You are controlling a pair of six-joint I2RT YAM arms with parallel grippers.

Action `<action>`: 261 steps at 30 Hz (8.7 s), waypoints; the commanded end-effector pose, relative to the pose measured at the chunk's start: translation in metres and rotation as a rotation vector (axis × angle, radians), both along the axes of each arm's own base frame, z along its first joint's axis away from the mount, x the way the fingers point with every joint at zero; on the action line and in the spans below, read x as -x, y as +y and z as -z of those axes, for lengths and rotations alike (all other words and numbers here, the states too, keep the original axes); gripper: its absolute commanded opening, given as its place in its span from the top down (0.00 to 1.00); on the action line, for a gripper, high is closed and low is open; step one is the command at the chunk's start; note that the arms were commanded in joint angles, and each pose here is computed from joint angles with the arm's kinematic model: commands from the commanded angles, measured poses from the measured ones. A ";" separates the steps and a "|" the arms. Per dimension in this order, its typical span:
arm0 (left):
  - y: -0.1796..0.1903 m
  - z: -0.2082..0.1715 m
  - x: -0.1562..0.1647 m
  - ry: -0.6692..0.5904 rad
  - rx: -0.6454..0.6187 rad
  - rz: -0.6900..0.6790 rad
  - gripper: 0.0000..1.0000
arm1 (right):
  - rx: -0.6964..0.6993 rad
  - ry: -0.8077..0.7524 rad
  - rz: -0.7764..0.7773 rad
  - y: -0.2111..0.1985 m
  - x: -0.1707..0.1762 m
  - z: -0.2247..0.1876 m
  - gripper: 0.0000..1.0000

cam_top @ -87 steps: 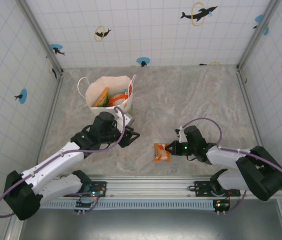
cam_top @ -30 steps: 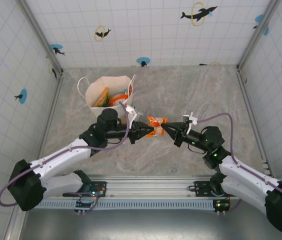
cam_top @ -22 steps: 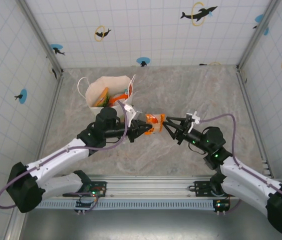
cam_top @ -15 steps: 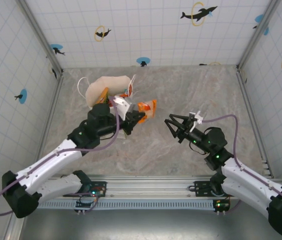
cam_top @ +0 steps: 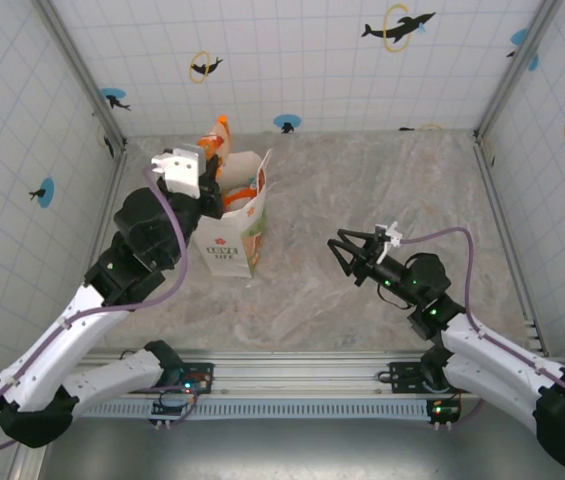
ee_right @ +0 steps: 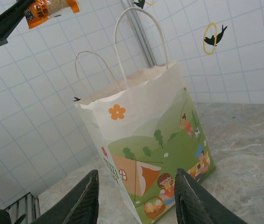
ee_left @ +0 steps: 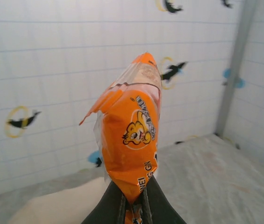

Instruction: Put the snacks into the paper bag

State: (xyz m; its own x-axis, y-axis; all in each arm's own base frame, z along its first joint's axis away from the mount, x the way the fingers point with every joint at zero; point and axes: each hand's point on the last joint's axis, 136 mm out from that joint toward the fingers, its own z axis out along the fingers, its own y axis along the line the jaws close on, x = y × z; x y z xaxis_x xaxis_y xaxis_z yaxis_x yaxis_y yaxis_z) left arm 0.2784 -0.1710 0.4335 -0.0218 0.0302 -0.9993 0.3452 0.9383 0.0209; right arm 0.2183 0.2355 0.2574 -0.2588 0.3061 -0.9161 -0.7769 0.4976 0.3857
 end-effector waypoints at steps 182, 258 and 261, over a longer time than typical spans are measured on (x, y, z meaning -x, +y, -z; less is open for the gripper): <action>-0.094 0.071 -0.048 0.641 0.265 0.561 0.70 | -0.050 0.350 0.123 -0.045 -0.105 -0.101 0.87; 0.220 0.367 -0.023 0.249 0.035 -0.671 0.02 | 0.521 0.251 0.904 -0.234 -0.092 0.204 0.00; 0.219 0.368 -0.022 0.251 0.035 -0.669 0.02 | 0.523 0.253 0.906 -0.235 -0.092 0.204 0.00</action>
State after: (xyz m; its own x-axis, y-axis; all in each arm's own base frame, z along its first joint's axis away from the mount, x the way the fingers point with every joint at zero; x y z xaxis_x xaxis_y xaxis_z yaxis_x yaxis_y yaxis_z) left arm 0.3091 0.0487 0.0717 -0.2435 -0.0767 -0.9669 -0.3130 0.9497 0.0034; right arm 0.3109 0.0063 0.0513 -0.3435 0.0533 -0.9376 0.0088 0.9985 0.0536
